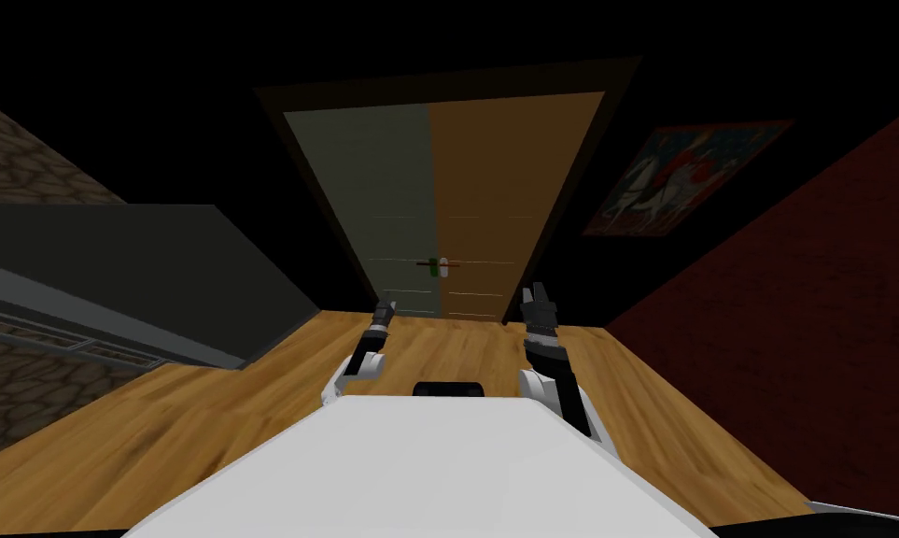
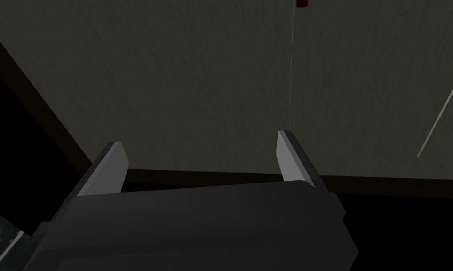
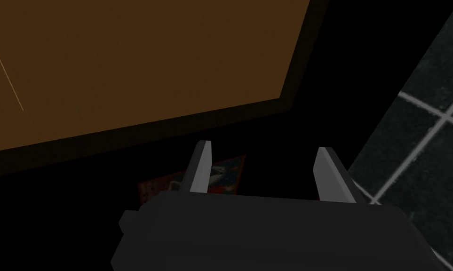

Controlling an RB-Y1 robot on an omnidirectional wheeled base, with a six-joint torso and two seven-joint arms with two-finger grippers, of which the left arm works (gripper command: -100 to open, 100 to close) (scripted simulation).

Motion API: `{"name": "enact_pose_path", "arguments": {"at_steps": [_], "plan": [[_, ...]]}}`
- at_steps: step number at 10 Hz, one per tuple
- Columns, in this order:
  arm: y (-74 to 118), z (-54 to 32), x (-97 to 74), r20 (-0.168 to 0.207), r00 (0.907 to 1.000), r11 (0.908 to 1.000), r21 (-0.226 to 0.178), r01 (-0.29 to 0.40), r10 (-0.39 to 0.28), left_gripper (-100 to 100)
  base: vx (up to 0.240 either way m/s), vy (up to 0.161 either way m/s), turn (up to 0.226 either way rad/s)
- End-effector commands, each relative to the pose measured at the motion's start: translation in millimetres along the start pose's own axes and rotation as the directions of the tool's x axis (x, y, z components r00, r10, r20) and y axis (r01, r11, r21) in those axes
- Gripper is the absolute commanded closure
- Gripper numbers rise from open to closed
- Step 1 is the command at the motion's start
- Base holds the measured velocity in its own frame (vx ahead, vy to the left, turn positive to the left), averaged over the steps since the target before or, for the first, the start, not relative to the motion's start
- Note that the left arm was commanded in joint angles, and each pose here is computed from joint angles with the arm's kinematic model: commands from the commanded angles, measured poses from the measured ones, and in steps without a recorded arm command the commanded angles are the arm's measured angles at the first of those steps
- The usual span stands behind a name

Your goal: Pull the door open

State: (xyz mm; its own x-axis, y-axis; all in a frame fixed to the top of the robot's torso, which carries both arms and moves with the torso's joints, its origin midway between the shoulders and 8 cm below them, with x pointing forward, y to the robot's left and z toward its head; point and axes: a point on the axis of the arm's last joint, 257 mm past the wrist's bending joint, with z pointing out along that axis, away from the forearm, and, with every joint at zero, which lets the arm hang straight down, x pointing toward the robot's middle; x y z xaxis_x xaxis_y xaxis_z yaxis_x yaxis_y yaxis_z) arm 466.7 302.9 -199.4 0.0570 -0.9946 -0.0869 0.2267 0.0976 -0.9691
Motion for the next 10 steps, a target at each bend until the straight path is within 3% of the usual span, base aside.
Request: {"name": "enact_pose_path", "arguments": {"at_steps": [1, 10], "plan": [[10.1, 1.7, -4.9, 0.002, 1.0, 0.9998, -0.02, 0.006, -0.006, -100, 0.123, -0.025, -0.087], [59.4, 14.8, -30.7, 0.03, 0.9989, 0.9916, -0.123, 0.04, -0.036, -100, 0.122, -0.021, -0.092]]}}
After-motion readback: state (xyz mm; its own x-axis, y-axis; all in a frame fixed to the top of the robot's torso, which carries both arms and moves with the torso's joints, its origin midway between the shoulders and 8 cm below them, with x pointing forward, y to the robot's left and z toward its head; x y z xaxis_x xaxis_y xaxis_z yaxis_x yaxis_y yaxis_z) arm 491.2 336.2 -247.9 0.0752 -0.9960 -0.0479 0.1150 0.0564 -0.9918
